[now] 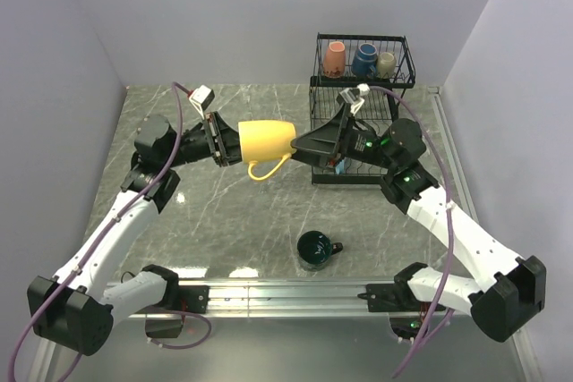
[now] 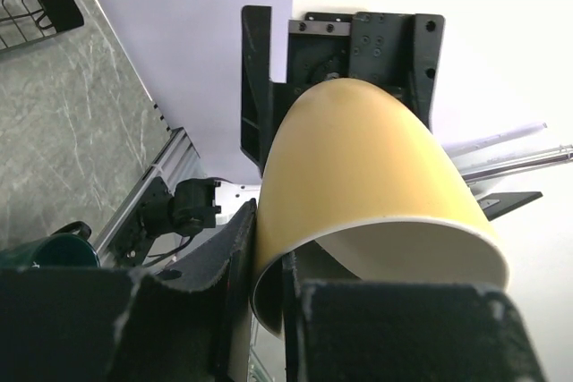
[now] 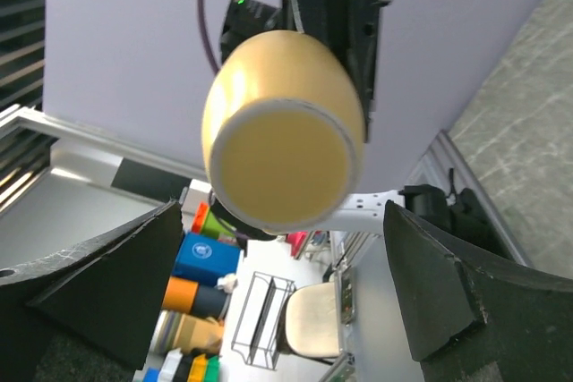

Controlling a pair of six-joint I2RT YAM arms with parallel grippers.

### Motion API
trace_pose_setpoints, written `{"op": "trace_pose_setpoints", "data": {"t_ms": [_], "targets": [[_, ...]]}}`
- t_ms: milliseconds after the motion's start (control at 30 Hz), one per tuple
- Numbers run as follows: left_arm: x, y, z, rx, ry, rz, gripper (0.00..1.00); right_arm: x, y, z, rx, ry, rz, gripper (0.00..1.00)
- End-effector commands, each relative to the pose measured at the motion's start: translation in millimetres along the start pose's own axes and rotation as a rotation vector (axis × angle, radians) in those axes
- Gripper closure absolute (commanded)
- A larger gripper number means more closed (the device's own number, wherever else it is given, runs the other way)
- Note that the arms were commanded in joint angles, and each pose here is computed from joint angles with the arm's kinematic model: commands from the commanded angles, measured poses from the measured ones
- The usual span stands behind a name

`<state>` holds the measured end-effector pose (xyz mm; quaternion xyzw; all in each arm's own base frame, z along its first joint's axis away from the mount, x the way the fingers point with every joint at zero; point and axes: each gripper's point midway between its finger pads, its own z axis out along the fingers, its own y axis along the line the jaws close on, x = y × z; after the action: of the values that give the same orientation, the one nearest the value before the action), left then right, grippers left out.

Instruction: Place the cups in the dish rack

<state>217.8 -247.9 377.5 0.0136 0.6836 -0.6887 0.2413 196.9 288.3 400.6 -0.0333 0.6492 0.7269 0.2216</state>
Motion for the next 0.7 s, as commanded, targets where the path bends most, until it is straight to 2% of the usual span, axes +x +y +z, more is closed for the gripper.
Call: {"op": "trace_pose_setpoints", "data": {"t_ms": [0, 667], "targets": [[-2.2, -23.8, -1.6, 0.087, -0.002, 0.076, 1.0, -2.5, 46.0, 7.0, -0.129, -0.005, -0.079, 0.0], [6.5, -9.0, 7.6, 0.044, 0.002, 0.064, 1.0, -16.7, 45.6, 42.6, -0.15, -0.011, -0.023, 0.0]]}}
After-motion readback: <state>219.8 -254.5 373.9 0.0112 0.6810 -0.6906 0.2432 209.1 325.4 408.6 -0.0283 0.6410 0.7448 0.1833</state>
